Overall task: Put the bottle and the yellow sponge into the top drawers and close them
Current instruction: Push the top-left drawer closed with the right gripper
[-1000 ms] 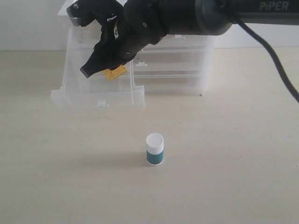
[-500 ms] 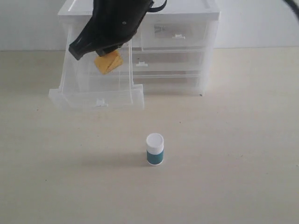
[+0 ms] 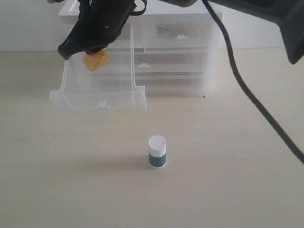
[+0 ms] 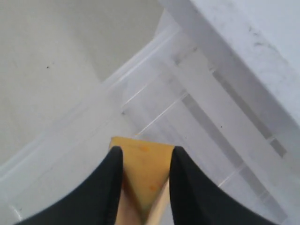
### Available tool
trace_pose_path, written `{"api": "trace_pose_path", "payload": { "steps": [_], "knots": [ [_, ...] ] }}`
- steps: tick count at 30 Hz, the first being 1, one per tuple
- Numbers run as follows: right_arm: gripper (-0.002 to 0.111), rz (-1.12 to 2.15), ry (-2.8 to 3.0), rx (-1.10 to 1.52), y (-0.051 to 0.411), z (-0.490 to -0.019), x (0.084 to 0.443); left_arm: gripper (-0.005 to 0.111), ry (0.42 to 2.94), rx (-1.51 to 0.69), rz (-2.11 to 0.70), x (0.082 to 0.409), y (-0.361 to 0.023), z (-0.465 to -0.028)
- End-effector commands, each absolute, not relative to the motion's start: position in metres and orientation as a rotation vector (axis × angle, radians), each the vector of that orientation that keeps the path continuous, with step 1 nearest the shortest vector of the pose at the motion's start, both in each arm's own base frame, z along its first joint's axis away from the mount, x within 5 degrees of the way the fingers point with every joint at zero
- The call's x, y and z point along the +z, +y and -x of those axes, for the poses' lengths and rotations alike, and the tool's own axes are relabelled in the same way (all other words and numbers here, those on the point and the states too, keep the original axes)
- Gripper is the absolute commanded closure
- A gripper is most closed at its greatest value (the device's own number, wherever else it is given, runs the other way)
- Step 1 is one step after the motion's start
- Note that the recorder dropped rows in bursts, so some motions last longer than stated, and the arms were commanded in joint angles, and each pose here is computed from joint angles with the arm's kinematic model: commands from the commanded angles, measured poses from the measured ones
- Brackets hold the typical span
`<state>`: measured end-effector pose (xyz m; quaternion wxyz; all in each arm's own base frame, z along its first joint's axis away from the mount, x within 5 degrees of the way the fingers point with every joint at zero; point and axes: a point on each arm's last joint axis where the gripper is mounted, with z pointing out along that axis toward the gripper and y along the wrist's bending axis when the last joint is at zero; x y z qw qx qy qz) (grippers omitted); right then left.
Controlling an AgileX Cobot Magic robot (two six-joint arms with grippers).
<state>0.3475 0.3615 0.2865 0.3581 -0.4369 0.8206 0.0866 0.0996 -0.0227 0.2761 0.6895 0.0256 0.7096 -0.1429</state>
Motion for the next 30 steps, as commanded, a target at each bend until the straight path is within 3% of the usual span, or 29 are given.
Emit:
{"api": "trace_pose_path", "payload": {
  "steps": [1,6,11,20,30],
  "knots": [
    [0.109,1.081,2.014,0.221,0.364,-0.353,0.278,0.103,1.59,-0.329,-0.046,0.275,-0.023,-0.099],
    [0.109,1.057,1.901,0.229,0.365,-0.348,0.251,0.103,1.59,-0.329,-0.046,0.275,-0.023,-0.099],
    [0.109,1.052,1.856,0.224,0.356,-0.34,0.25,0.103,1.586,-0.335,-0.051,0.275,-0.023,-0.099],
    [0.109,0.975,1.698,0.326,0.35,-0.325,0.301,0.103,1.585,-0.337,-0.053,0.275,-0.023,-0.099],
    [0.109,0.955,1.635,0.436,0.322,-0.325,0.241,0.103,1.585,-0.337,-0.053,0.275,-0.023,-0.099]
  ]
}}
